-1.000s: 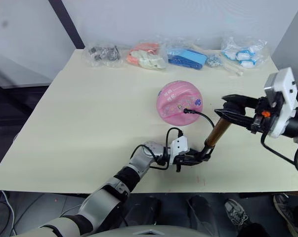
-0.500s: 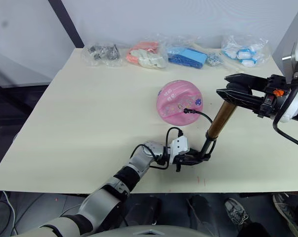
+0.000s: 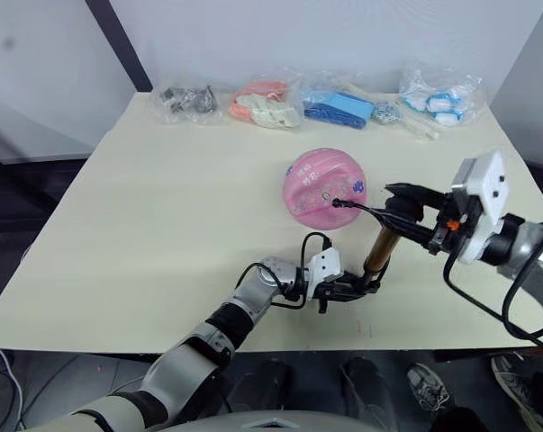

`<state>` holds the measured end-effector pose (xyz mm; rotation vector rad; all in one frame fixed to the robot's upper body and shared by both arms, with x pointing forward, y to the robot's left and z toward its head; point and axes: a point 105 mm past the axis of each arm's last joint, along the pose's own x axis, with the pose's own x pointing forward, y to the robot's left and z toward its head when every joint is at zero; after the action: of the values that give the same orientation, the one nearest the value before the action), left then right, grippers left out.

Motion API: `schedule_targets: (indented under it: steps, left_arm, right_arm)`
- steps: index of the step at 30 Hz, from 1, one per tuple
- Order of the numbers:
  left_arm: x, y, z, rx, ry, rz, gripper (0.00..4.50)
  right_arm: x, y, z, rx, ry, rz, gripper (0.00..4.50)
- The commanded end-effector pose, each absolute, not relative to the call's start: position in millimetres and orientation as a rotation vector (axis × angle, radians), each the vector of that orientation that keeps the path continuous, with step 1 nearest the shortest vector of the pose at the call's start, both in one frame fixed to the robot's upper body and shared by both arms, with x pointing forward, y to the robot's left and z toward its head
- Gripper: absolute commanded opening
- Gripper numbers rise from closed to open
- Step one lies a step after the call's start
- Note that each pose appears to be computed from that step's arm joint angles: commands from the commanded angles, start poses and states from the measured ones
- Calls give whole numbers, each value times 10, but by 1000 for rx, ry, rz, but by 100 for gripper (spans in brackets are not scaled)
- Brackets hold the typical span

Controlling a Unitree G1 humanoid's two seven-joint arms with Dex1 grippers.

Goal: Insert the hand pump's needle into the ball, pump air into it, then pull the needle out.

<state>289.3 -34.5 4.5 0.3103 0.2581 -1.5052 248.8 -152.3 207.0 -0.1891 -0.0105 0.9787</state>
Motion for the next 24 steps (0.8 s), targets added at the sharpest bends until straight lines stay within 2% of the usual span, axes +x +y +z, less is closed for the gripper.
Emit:
schedule_targets:
  steps: [1, 9, 13, 18, 24]
  left_arm:
    - [2831, -265, -124, 292, 350, -1490, 104]
    - [2828, -288, -117, 282, 356, -1483, 104]
    - [2841, -285, -112, 290, 355, -1482, 104]
    - [2842, -273, -116, 294, 360, -1485, 104]
    - [2832, -265, -124, 290, 362, -1487, 104]
  right_arm:
    - [2458, -1417, 1643, -120, 99, 1028, 175]
    - [2480, -1369, 1217, -103, 137, 1000, 175]
    - [2466, -1356, 1150, -105, 145, 1003, 175]
    - [2480, -1344, 1455, -102, 56, 1011, 175]
    - [2467, -1401, 1998, -145, -60, 1019, 175]
